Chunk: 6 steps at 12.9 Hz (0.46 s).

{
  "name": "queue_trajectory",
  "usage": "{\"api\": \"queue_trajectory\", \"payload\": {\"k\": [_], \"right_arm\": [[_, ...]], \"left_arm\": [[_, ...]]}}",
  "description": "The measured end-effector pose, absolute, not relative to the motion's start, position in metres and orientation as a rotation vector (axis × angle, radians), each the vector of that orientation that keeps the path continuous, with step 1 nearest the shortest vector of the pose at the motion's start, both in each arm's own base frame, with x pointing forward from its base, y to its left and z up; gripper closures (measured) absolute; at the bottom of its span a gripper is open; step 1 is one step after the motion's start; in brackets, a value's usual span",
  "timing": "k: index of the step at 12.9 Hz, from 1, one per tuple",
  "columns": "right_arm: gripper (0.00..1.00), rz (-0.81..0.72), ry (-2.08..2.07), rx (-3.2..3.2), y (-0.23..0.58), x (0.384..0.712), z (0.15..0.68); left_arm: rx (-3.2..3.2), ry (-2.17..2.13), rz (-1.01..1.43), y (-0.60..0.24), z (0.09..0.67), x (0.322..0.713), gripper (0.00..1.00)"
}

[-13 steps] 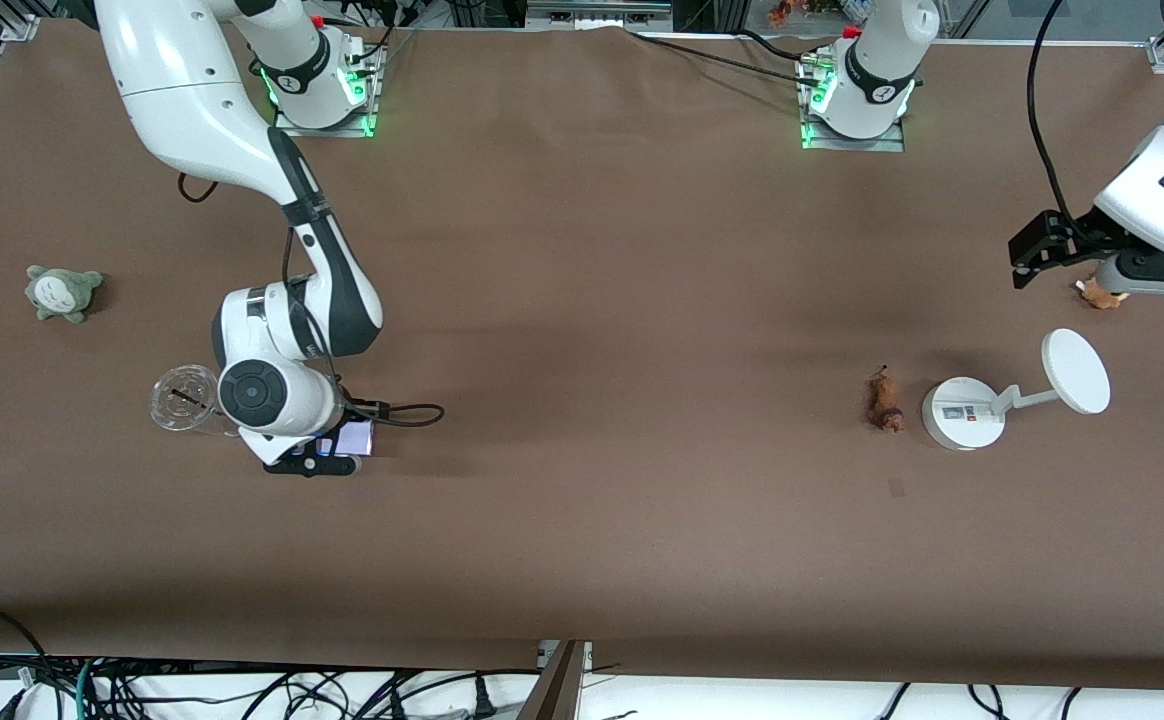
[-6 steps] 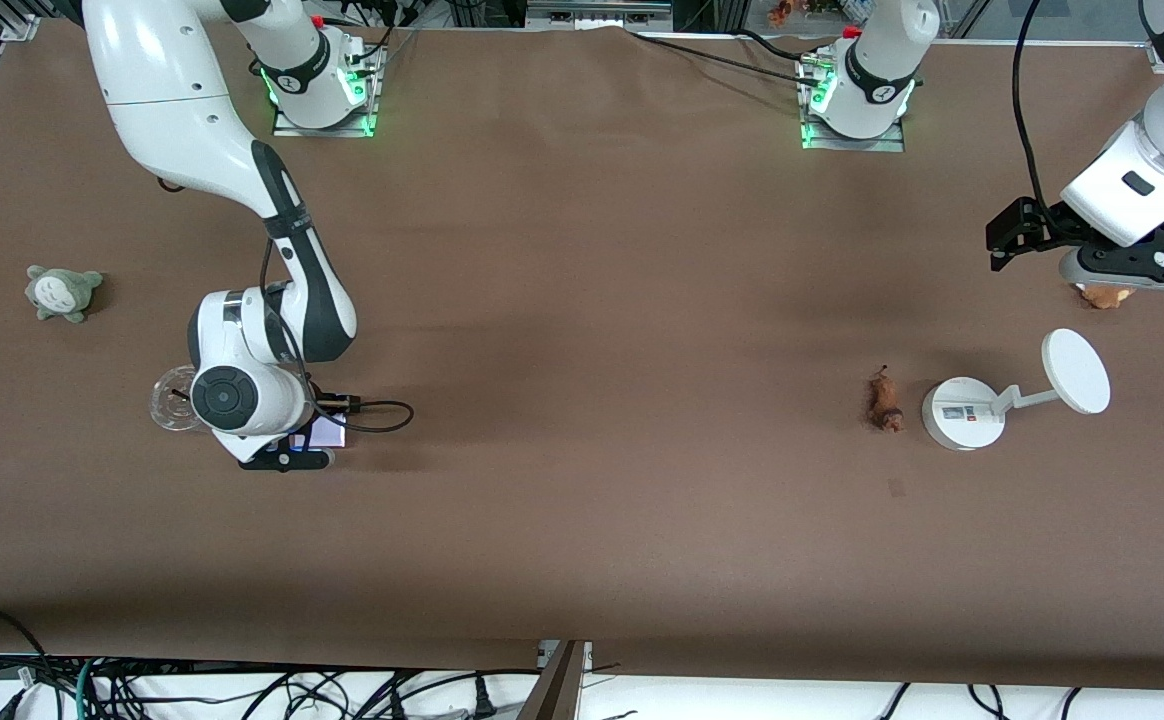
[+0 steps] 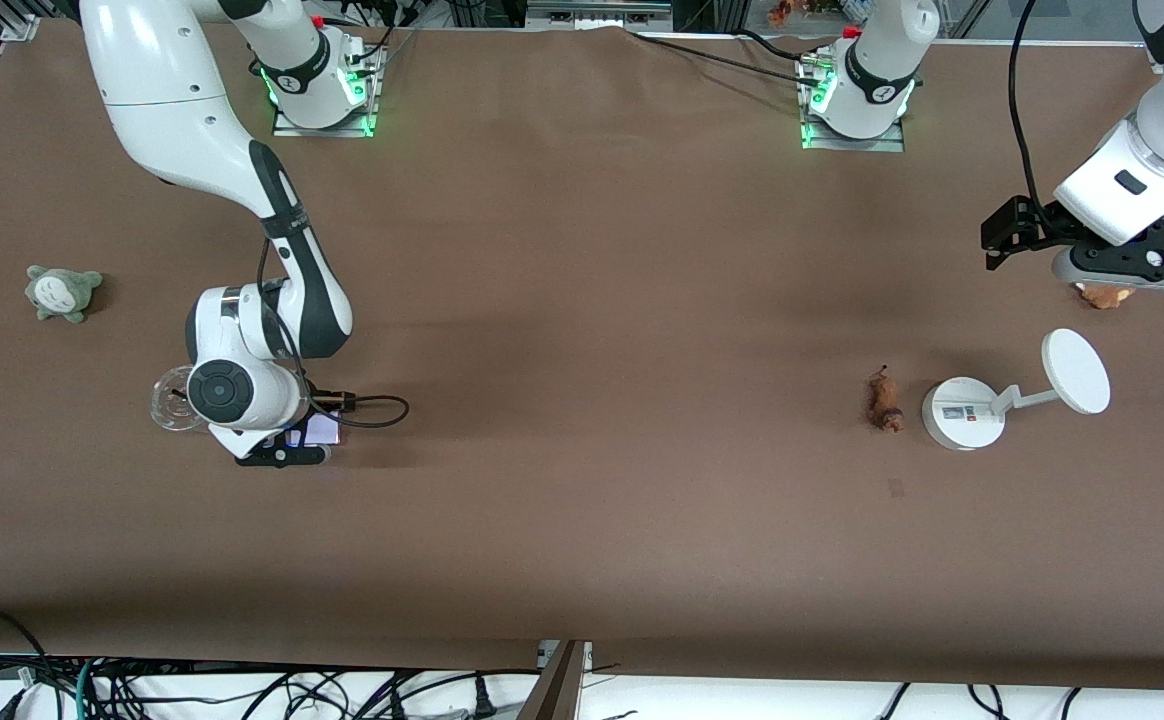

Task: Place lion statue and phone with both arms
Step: 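Lower the phone beside the glass cup and open the right gripper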

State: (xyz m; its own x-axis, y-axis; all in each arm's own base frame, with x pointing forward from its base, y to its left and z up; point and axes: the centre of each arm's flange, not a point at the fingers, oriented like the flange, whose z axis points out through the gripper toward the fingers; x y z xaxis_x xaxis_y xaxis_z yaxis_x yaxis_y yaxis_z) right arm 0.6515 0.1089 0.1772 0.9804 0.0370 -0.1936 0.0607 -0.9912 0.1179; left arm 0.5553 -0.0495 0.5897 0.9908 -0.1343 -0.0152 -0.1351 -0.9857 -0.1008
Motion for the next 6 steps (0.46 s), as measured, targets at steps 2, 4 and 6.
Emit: {"api": "queue_trajectory", "payload": {"k": [2, 4, 6], "right_arm": [[0.07, -0.283, 0.100, 3.006, 0.108, 0.653, 0.181], [0.00, -0.232, 0.130, 3.018, 0.110, 0.660, 0.202], [0.00, -0.169, 0.137, 3.034, 0.114, 0.668, 0.235]], "left_arm": [[-3.033, 0.206, 0.013, -0.049, 0.590, 0.555, 0.00], [-3.033, 0.205, 0.013, -0.049, 0.590, 0.555, 0.00], [-3.033, 0.203, 0.014, -0.049, 0.590, 0.555, 0.00]]}}
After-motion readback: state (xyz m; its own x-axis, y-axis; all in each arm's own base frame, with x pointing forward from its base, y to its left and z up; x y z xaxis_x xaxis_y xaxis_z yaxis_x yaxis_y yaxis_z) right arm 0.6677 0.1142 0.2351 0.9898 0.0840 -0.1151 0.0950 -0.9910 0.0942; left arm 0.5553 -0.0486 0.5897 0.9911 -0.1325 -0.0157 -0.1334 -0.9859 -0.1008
